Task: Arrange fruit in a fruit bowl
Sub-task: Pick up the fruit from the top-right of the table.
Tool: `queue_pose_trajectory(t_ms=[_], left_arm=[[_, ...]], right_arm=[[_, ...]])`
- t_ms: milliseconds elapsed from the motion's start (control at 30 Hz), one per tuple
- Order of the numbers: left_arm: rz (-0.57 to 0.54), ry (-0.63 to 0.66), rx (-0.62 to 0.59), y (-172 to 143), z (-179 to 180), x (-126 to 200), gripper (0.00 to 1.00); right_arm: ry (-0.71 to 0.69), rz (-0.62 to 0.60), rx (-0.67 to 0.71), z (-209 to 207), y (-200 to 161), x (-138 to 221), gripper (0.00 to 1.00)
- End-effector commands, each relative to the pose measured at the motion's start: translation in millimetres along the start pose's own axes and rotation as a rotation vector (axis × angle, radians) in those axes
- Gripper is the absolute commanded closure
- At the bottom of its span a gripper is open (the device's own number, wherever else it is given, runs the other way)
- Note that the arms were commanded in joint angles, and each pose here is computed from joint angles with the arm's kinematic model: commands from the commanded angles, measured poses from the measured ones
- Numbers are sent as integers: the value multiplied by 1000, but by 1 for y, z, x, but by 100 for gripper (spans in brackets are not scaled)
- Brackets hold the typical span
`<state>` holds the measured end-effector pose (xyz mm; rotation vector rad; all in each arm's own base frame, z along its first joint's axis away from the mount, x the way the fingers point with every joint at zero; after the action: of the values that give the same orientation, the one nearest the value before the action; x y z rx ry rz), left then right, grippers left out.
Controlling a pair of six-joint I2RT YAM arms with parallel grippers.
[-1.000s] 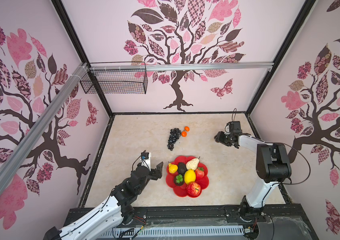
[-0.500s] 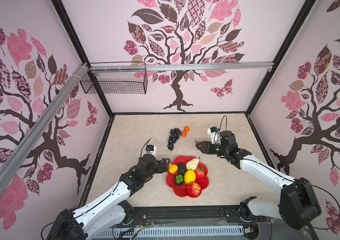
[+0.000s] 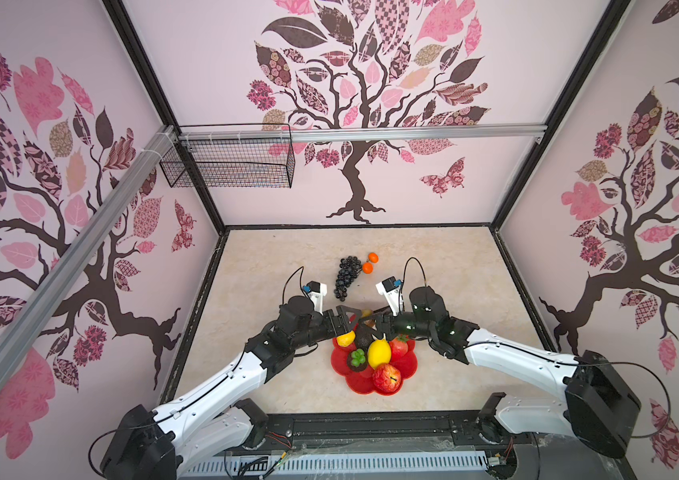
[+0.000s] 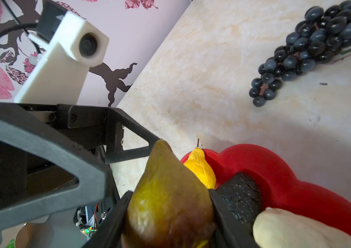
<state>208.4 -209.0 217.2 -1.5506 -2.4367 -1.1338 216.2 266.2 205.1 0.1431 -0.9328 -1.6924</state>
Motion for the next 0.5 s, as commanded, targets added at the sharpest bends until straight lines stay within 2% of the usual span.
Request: queue_pose_trajectory(t_ms=[0, 233, 467], left_arm=[[-21, -121, 37, 10, -20, 2, 10], [11, -157, 47, 8, -24, -3, 12], [52, -90, 38, 1, -17, -4, 13]], right_arm=[[53, -49, 54, 9, 3, -1, 46], [101, -81, 80, 17, -4, -2, 46], [130, -141, 98, 24, -2, -1, 46]])
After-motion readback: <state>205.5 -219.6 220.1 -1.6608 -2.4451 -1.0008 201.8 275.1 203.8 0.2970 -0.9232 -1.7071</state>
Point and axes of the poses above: each gripper's point midway between its finger pads, its own x axis back along the fingers, its own z axis along the line the jaws close on, y = z × x, the point moved 6 cm from there along x, back along the fingers, and after that the axes turned 9 degrees about -x, right-handed, at the moved point
